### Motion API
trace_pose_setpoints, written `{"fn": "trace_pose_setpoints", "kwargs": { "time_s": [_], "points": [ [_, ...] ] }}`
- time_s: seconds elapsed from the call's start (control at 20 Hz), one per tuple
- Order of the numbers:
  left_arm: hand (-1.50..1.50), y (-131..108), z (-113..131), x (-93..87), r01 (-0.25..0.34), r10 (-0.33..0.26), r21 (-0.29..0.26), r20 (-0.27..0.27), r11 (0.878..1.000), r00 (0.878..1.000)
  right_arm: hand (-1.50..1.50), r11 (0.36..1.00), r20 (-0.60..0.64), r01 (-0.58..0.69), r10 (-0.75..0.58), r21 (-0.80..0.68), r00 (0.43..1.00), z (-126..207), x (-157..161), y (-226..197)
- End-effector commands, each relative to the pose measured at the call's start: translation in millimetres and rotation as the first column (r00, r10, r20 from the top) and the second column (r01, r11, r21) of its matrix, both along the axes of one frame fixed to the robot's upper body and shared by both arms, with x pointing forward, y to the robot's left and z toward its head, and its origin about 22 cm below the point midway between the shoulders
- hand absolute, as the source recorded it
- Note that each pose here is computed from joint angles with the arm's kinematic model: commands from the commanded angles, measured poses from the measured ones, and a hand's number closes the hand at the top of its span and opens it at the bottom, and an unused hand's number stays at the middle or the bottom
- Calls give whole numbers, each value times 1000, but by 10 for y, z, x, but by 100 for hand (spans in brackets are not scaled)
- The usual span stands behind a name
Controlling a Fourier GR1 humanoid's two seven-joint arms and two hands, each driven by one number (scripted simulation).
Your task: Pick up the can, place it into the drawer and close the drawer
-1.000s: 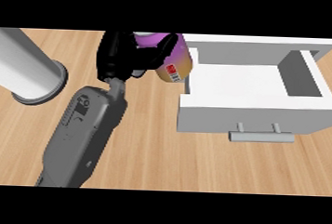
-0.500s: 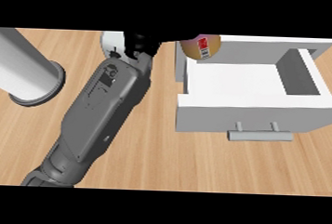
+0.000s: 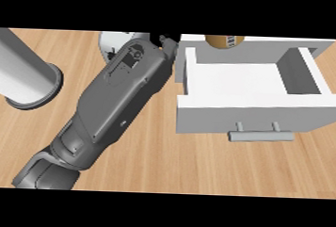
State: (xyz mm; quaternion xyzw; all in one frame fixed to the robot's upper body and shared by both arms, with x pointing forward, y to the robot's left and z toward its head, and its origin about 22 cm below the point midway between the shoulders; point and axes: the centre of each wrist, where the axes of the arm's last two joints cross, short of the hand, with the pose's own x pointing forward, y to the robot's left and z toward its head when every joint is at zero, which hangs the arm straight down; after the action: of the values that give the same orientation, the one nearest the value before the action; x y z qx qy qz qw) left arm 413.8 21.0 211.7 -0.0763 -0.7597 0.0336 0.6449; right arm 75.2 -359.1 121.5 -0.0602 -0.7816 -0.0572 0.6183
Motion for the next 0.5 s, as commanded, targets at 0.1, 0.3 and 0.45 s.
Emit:
{"fn": "trace_pose_setpoints", "kwargs": {
  "time_s": [0.1, 0.3, 0.45],
  "points": [
    [150, -197, -15, 15, -14, 14, 1, -20, 1000, 1000, -150, 1000, 7, -10, 10, -19, 1000, 6, -5, -30],
    [150, -254, 31, 54, -12, 12, 12, -31, 1000, 999, -150, 1000, 7, -8, 8, 1, 1000, 0, -55, -29],
    [150, -287, -106, 13, 18, -17, 28, -41, 999, 999, -150, 1000, 4, -8, 8, 4, 1000, 22, 103, -1]
  ]
}}
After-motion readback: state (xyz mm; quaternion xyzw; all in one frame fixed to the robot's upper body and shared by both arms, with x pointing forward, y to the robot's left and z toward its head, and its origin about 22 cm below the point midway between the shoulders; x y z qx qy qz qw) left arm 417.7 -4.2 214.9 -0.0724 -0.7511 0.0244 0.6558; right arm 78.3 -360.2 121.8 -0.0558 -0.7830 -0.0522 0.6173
